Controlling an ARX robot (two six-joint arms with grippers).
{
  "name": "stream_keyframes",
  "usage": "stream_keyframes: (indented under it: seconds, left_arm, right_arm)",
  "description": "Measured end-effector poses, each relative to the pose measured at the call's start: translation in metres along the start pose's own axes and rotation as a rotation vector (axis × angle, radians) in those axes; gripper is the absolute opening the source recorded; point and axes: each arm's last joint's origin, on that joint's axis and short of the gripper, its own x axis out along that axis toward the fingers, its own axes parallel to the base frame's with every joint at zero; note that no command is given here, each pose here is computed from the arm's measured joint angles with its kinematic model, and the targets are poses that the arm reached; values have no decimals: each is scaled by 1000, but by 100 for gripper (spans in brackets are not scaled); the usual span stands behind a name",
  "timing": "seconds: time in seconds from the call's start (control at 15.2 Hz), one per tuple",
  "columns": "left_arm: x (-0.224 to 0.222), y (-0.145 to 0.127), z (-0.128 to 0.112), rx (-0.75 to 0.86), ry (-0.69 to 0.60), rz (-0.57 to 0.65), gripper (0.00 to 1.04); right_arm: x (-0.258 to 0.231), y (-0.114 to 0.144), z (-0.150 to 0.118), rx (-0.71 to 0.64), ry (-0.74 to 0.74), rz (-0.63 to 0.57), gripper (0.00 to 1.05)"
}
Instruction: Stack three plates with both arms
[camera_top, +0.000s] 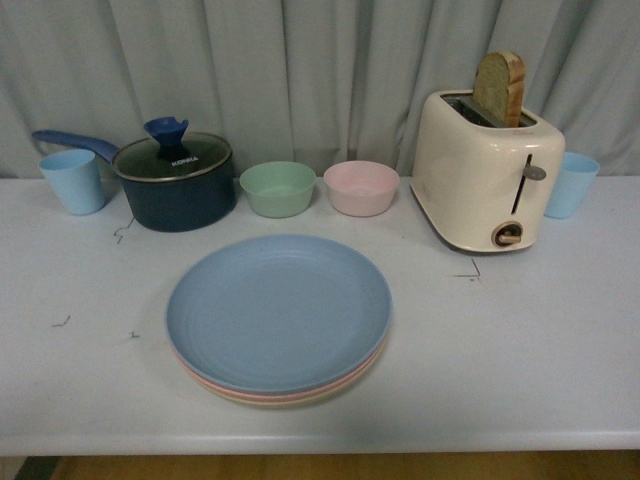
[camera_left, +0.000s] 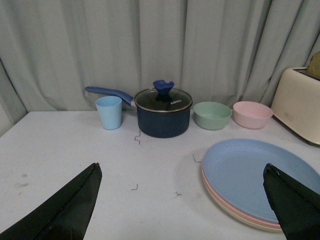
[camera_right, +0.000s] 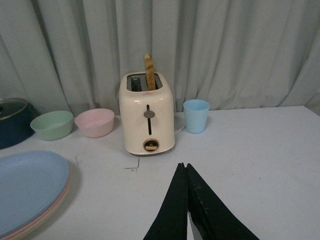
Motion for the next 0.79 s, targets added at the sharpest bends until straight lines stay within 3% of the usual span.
stream_keyframes:
  seconds: [0.79]
  left_arm:
    - [0, 0, 0, 0, 0, 0, 98]
  right_arm:
    - [-20, 0, 2, 0, -8, 0, 2]
